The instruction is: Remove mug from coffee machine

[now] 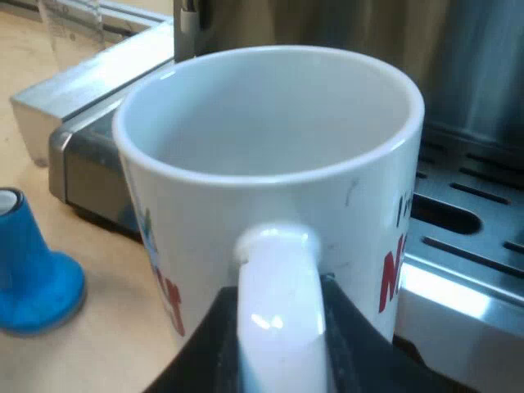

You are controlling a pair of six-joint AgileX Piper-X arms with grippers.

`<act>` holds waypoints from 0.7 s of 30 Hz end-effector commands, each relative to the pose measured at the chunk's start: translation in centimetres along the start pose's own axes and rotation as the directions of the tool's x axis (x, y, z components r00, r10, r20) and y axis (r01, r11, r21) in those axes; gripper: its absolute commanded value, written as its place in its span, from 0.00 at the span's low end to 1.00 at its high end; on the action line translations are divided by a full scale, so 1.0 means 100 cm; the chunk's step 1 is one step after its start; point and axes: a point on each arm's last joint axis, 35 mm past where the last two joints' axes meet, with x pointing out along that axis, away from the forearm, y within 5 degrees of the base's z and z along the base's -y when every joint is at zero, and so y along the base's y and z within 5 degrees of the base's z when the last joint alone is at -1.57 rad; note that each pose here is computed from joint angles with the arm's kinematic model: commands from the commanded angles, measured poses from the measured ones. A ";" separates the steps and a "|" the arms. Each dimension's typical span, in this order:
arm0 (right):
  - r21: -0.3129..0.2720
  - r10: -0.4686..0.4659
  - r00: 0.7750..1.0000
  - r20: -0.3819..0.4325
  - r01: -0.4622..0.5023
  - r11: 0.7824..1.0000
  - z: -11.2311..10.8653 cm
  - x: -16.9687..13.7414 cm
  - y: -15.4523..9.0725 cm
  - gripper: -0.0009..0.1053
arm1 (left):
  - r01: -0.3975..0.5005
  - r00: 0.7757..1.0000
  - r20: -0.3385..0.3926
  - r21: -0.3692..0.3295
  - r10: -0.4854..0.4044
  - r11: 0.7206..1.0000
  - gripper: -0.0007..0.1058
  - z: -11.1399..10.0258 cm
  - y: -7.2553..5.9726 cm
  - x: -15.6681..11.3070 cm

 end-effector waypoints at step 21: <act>0.122 -0.207 0.978 0.010 0.204 0.971 0.031 -0.061 -0.042 0.01 | 0.243 0.970 -0.025 -0.016 -0.244 0.970 0.75 0.004 -0.018 0.000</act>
